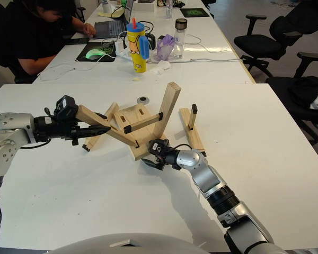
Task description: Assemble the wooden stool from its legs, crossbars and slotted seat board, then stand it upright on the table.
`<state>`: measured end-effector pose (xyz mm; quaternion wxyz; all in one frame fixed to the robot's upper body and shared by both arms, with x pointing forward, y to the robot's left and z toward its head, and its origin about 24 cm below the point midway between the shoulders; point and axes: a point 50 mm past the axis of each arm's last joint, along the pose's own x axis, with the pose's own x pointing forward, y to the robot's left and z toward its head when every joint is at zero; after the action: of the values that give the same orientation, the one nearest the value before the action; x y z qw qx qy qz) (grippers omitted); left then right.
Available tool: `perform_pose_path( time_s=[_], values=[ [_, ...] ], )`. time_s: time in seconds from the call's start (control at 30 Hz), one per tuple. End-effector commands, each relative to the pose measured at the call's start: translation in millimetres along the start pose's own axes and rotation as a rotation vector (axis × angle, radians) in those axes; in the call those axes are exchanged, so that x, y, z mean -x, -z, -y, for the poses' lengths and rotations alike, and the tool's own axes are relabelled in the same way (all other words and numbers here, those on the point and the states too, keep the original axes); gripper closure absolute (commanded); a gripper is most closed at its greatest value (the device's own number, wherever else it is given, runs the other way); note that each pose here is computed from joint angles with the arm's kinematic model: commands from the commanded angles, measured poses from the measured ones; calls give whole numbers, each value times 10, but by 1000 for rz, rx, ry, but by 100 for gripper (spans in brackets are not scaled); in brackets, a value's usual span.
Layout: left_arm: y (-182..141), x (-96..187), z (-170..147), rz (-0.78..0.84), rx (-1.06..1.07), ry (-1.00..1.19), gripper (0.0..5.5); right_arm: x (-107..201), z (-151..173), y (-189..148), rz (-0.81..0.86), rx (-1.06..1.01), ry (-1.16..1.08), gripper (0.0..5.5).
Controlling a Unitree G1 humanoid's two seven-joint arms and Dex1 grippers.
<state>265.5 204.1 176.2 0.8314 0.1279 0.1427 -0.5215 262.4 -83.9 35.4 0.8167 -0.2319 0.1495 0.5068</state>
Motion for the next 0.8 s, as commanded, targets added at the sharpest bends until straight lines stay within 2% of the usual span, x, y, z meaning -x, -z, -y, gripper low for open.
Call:
perform_pose_path(
  time_s=[0.03, 0.13, 0.4, 0.63, 0.8],
  values=[
    [-3, -216, 191, -54, 8, 87, 348, 13, -297, 388, -200, -160, -144, 160],
    [7, -340, 301, -44, 18, 108, 348, 15, -370, 391, -219, -195, -182, 160],
    [270, -557, 415, -42, 104, 98, 348, -2, -477, 393, -243, -236, -210, 160],
    [566, -798, 343, -61, 174, 71, 348, -28, -504, 414, -254, -231, -225, 160],
    [746, -812, 316, -97, 172, 85, 348, -66, -439, 358, -209, -230, -187, 160]
  ],
)
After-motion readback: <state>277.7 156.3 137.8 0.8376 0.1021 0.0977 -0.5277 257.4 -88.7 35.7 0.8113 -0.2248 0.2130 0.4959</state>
